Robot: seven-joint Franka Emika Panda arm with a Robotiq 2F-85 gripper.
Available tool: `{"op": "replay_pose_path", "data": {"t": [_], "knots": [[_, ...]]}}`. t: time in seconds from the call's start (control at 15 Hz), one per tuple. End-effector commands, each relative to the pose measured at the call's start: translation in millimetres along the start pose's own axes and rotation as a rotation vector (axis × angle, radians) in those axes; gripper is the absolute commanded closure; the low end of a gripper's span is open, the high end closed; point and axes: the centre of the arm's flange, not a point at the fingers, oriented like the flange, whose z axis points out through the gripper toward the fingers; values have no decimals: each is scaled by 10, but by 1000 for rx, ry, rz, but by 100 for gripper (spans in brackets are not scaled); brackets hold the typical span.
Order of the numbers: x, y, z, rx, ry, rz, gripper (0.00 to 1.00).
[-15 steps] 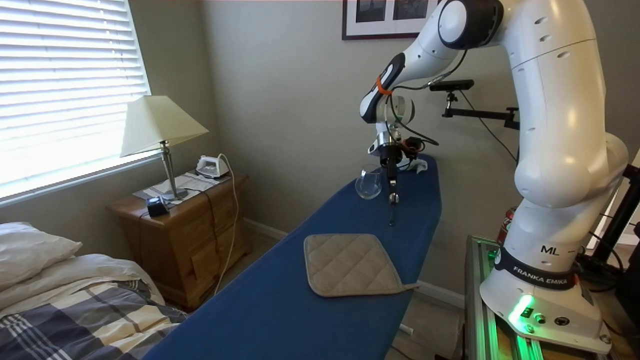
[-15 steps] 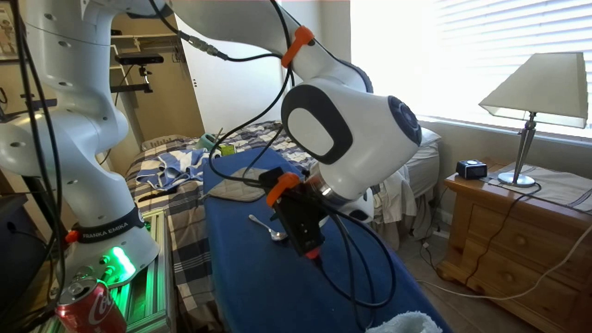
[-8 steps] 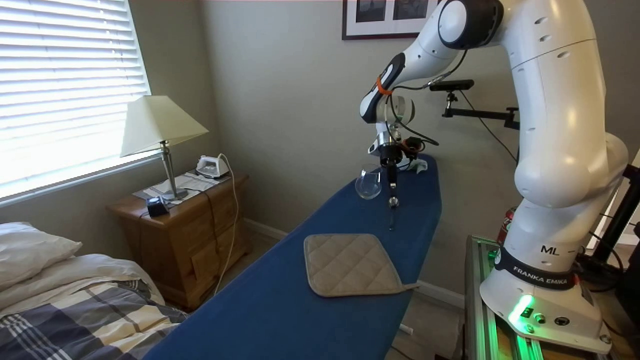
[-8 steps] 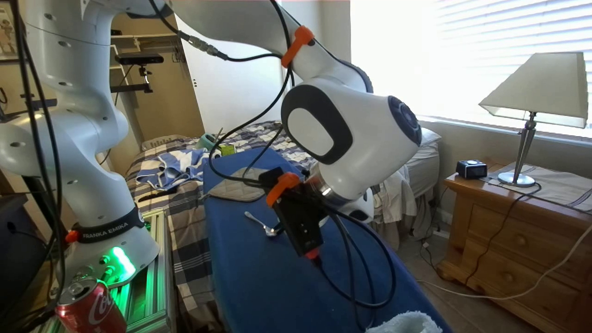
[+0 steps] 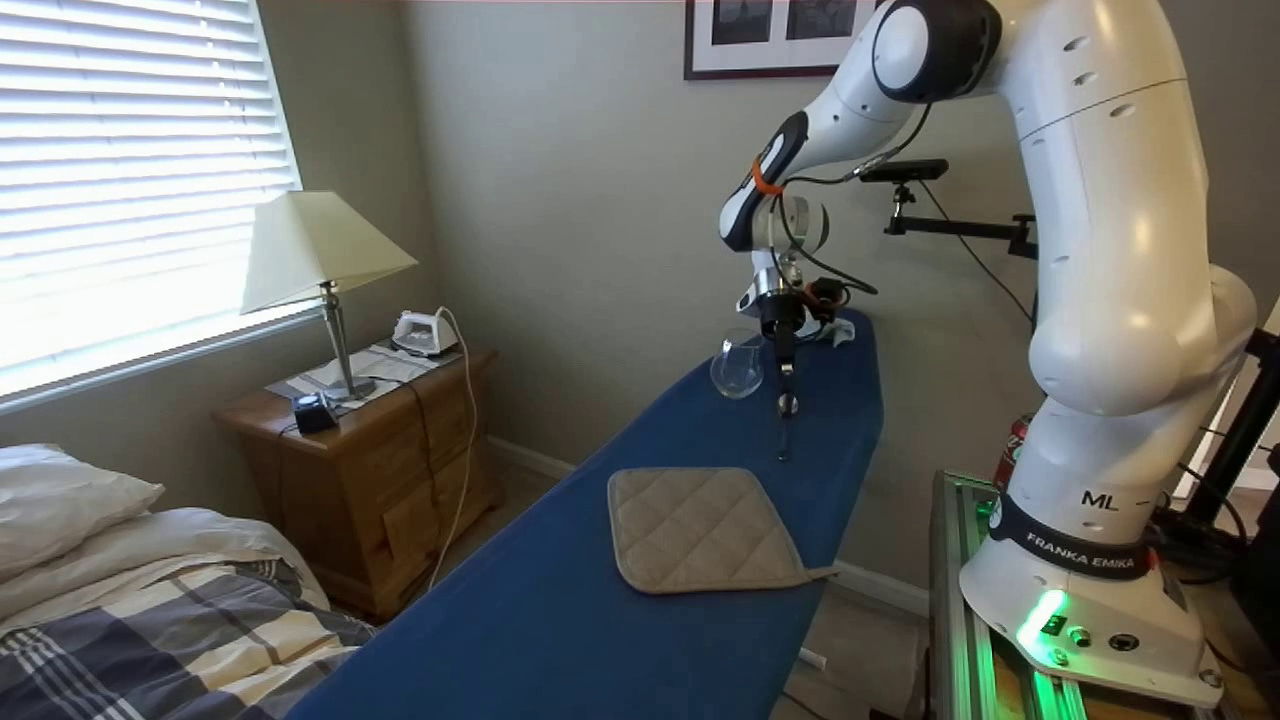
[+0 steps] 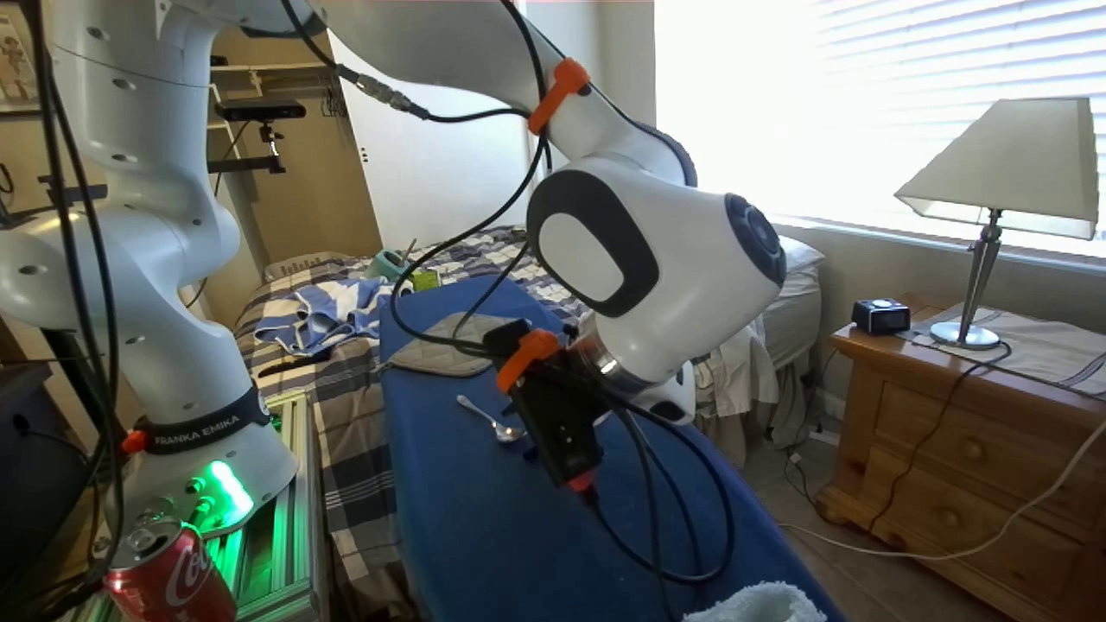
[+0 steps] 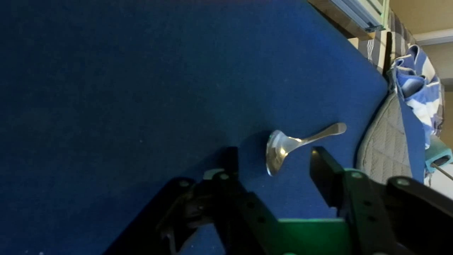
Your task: Put the spoon in the glass.
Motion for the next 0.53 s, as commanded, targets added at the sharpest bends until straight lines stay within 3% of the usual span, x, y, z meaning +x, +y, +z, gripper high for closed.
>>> {"op": "replay_pose_path", "data": {"t": [0.0, 0.13, 0.47], "knots": [[16, 14, 87, 8, -5, 8, 12], [41, -15, 130, 25, -14, 3, 2], [58, -59, 218, 55, -27, 4, 0]]}}
